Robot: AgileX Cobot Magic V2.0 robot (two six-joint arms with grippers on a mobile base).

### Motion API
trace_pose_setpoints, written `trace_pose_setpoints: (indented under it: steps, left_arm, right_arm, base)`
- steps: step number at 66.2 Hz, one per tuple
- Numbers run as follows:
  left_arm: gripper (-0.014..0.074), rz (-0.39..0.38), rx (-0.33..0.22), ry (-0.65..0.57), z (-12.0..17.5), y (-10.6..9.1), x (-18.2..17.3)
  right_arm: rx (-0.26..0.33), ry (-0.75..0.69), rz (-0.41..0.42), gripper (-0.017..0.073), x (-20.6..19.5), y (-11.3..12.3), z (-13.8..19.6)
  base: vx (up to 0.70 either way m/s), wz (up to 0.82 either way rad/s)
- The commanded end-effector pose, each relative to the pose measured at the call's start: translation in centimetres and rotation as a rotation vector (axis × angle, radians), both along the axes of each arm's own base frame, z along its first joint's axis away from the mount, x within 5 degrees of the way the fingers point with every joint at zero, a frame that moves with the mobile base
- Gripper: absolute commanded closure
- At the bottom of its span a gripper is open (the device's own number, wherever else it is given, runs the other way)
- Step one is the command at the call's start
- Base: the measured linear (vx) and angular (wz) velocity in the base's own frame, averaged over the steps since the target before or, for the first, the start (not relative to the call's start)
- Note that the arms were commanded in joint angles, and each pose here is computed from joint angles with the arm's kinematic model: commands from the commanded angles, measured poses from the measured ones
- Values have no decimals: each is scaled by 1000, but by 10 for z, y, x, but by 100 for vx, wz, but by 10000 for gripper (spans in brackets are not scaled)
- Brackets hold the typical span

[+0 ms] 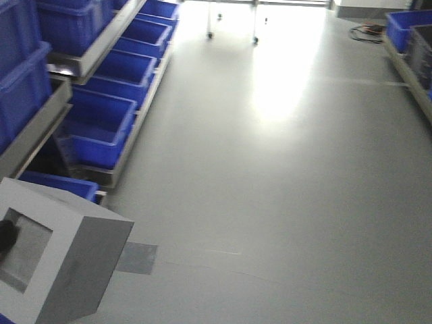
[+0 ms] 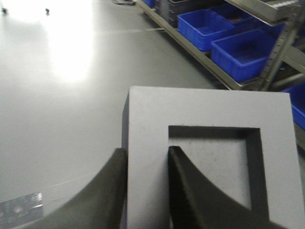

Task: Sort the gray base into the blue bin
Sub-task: 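Turn the base toward the shelf of empty blue bins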

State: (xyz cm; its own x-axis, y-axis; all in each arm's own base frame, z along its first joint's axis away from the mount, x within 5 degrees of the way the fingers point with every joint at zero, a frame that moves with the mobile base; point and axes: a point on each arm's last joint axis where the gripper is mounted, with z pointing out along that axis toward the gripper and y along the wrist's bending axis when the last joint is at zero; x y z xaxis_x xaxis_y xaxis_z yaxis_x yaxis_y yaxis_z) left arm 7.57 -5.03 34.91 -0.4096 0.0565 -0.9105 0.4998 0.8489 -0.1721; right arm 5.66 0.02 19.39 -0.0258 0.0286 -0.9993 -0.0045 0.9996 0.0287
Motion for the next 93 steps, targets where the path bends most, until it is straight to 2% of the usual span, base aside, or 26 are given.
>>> trace_pose_setpoints:
  steps: [1,62,93]
  left_arm:
    - [599,17,-83,-93,17,0,2]
    - [599,17,-83,-93,17,0,2]
    - [599,17,-83,-93,17,0,2]
  right_arm:
    - [-13,-92,-2,564,-1,0,9]
    - [-13,-92,-2,564,-1,0,9]
    - [-13,-92,-2,564,-1,0,9]
  base:
    - [14,55]
    - [15,60]
    - [6,35]
